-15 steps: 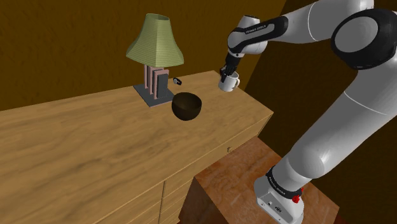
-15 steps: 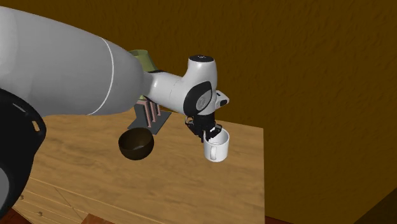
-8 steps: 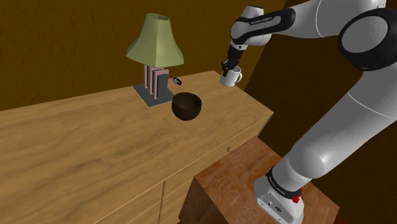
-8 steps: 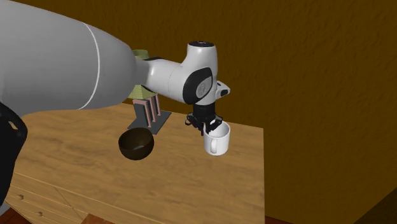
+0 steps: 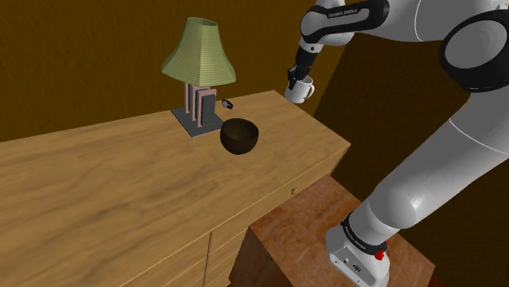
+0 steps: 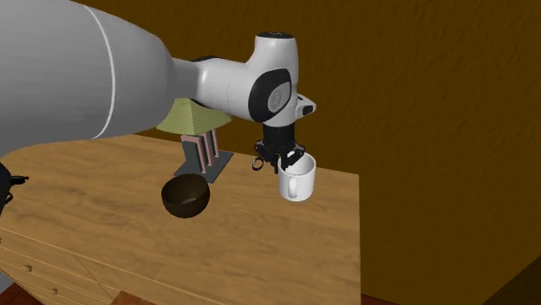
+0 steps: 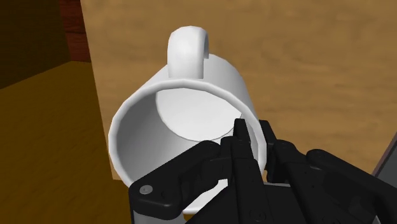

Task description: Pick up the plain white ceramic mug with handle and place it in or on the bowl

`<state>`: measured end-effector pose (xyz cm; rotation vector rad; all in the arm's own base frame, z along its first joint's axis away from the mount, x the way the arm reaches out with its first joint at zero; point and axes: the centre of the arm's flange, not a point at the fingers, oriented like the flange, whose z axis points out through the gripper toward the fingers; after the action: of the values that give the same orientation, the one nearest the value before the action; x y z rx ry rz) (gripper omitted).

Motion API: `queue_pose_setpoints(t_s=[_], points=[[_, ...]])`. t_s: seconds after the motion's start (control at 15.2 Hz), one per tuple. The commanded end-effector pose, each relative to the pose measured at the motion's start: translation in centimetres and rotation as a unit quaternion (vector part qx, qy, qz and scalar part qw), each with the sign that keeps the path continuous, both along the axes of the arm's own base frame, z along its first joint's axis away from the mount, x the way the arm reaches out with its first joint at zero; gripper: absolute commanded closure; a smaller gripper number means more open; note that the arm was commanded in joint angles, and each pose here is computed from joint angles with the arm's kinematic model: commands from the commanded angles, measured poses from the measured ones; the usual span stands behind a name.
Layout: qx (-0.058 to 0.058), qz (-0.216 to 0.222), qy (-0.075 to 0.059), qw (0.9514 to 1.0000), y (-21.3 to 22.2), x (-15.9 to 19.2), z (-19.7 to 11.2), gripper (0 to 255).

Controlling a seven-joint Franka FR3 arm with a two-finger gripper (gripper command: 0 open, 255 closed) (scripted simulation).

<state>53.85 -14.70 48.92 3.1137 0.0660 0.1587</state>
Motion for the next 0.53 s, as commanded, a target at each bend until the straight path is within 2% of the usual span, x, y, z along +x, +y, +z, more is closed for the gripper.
queue_pose_setpoints(t_s=[0.0, 0.26, 0.46], points=[[0.000, 0.000, 0.000, 1.0000, 0.1, 0.0, 1.0, 255], [0.000, 0.000, 0.000, 1.0000, 0.1, 0.0, 2.8, 255], [0.000, 0.000, 0.000, 1.0000, 4.0, -0.6, 3.1, 255]])
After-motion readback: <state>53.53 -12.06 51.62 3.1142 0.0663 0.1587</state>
